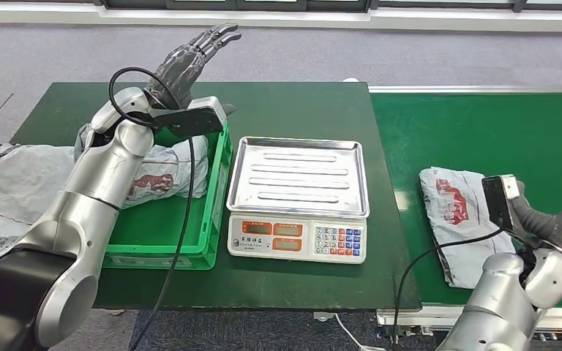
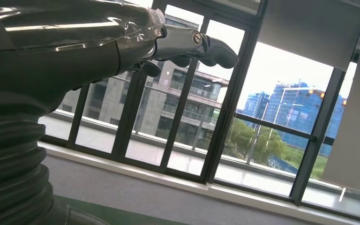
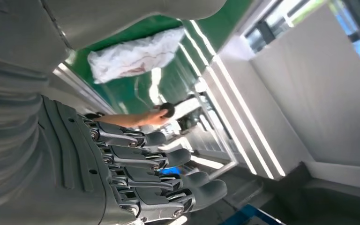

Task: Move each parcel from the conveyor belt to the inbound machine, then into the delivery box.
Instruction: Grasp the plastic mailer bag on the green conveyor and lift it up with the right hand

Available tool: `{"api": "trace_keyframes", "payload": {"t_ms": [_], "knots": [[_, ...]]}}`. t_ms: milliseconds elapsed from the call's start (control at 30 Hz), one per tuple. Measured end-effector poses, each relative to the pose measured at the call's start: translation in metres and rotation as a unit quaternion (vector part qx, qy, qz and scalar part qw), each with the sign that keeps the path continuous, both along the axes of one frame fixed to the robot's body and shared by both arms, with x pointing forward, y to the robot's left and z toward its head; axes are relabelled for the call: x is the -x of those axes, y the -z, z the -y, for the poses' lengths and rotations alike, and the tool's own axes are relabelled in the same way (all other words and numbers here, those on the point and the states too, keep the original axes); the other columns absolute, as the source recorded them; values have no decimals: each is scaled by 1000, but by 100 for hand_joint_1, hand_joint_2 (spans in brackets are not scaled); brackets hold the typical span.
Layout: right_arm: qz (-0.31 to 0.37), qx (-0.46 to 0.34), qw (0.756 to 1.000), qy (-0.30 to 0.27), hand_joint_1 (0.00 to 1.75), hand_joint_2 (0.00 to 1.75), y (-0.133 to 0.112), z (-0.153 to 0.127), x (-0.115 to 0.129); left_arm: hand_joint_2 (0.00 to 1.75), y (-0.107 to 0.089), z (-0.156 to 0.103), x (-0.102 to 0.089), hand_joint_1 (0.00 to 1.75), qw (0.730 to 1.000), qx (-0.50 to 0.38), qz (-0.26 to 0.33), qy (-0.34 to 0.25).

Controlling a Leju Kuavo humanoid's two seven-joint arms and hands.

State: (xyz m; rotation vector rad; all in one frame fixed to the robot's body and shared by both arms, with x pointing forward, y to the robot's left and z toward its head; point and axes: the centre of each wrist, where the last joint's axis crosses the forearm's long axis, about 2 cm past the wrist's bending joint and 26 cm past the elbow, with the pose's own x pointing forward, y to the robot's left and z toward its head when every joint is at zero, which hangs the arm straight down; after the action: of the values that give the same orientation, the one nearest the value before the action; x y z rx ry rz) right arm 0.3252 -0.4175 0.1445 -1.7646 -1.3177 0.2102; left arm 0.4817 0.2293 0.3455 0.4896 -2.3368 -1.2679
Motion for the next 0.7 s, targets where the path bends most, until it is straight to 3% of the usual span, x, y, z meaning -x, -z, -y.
{"api": "trace_keyframes", "payload": {"t_ms": [133, 200, 467, 700], "knots": [[-50, -87, 990, 99, 0, 175, 10, 8, -12, 175, 9, 0, 9, 0, 1000, 20, 22, -5], [-70, -102, 985, 118, 0, 175, 14, 11, -19, 175, 13, -2, 14, 0, 999, 31, 31, -9], [-121, -84, 984, 101, 0, 175, 24, 12, -30, 175, 15, -8, 24, 0, 997, 52, 55, -17], [-162, -114, 973, 116, 0, 175, 34, 10, -39, 175, 14, -15, 34, 0, 993, 74, 88, -32]]}}
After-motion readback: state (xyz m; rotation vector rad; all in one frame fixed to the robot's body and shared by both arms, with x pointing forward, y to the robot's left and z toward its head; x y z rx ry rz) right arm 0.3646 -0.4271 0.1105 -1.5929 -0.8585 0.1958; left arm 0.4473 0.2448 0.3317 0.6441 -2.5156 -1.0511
